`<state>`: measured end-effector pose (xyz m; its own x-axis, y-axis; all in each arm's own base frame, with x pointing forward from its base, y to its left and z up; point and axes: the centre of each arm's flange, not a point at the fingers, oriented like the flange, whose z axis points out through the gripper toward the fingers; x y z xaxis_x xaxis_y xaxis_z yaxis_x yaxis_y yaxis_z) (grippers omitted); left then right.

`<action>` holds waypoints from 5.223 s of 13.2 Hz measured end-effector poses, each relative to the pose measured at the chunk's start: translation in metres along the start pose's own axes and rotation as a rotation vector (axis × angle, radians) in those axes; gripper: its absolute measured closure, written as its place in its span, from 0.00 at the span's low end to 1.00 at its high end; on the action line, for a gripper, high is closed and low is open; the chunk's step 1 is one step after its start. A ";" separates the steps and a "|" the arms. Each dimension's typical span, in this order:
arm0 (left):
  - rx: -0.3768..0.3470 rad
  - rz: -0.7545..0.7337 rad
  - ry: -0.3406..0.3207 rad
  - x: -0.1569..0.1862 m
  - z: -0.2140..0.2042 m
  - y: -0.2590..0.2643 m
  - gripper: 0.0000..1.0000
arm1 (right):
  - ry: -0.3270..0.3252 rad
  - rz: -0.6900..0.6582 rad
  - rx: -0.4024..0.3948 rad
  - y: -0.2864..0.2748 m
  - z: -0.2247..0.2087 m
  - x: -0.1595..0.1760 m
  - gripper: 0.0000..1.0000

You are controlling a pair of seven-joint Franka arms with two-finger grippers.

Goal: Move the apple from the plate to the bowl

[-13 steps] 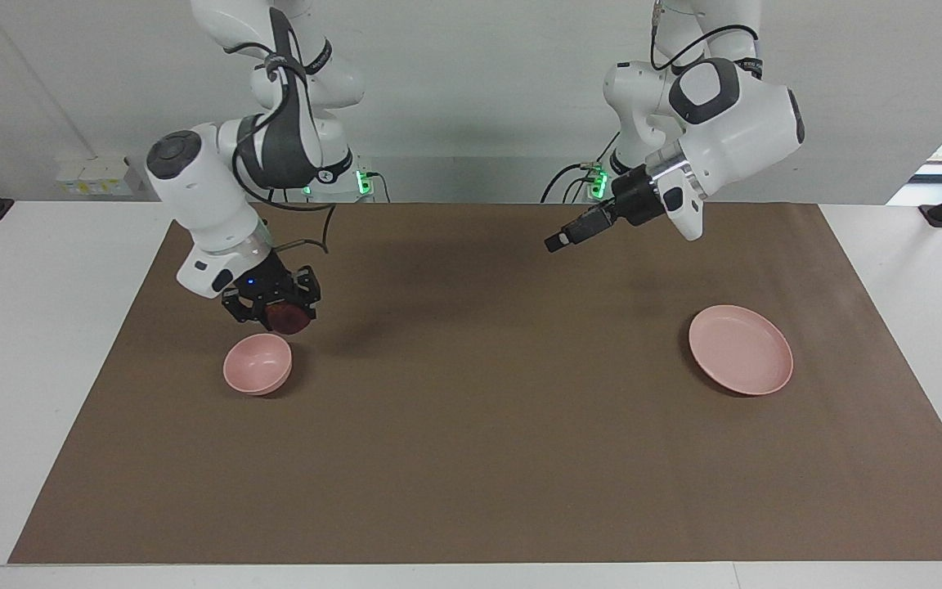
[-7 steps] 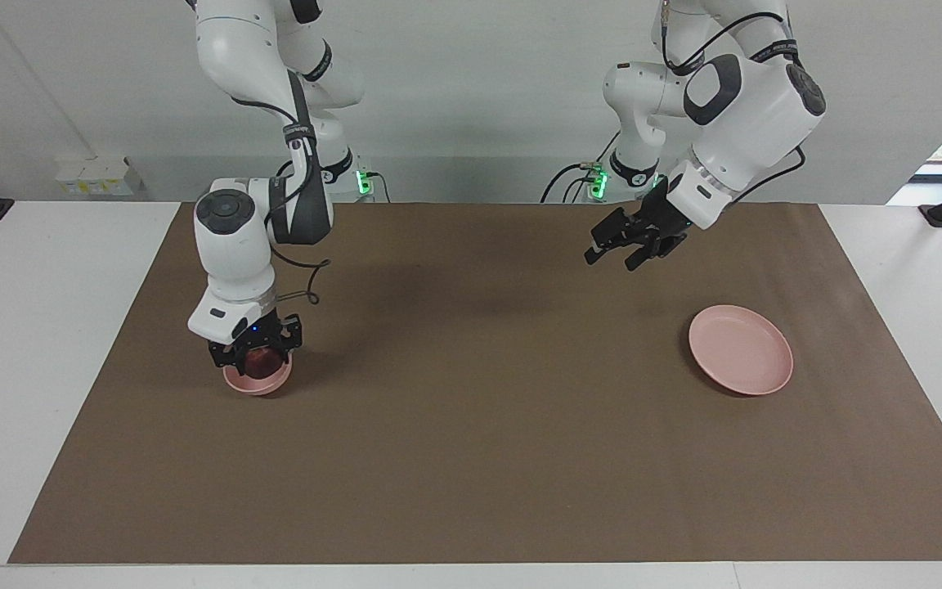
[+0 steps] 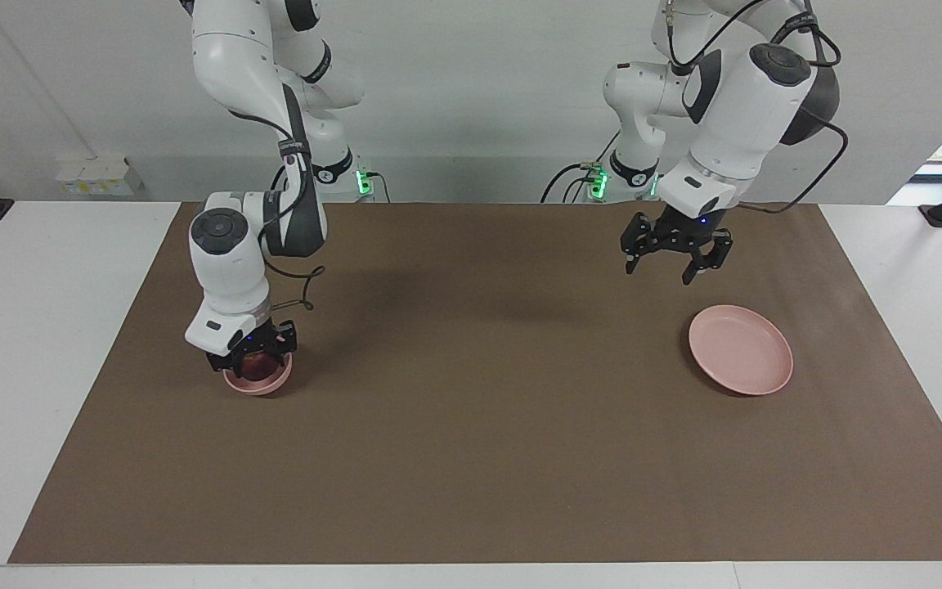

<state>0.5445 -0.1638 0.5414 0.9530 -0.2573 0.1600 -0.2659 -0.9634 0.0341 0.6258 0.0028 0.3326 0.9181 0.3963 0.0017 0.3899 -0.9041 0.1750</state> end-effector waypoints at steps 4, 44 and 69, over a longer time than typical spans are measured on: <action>0.044 0.023 0.010 0.003 -0.005 -0.003 0.00 | -0.016 0.002 0.006 0.000 0.010 -0.002 0.26; 0.015 -0.091 -0.183 0.013 -0.097 -0.071 0.00 | -0.046 0.461 0.165 0.029 -0.323 -0.103 0.00; 0.015 -0.093 -0.175 0.017 -0.063 -0.074 0.00 | -0.036 0.394 0.166 0.027 -0.330 -0.108 0.00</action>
<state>0.5715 -0.0921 0.6040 0.9844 -0.1752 -0.0176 -0.1747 -0.9843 0.0255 0.5136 -0.0122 0.6617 0.9999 0.0123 0.0020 0.0123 -0.9999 0.0075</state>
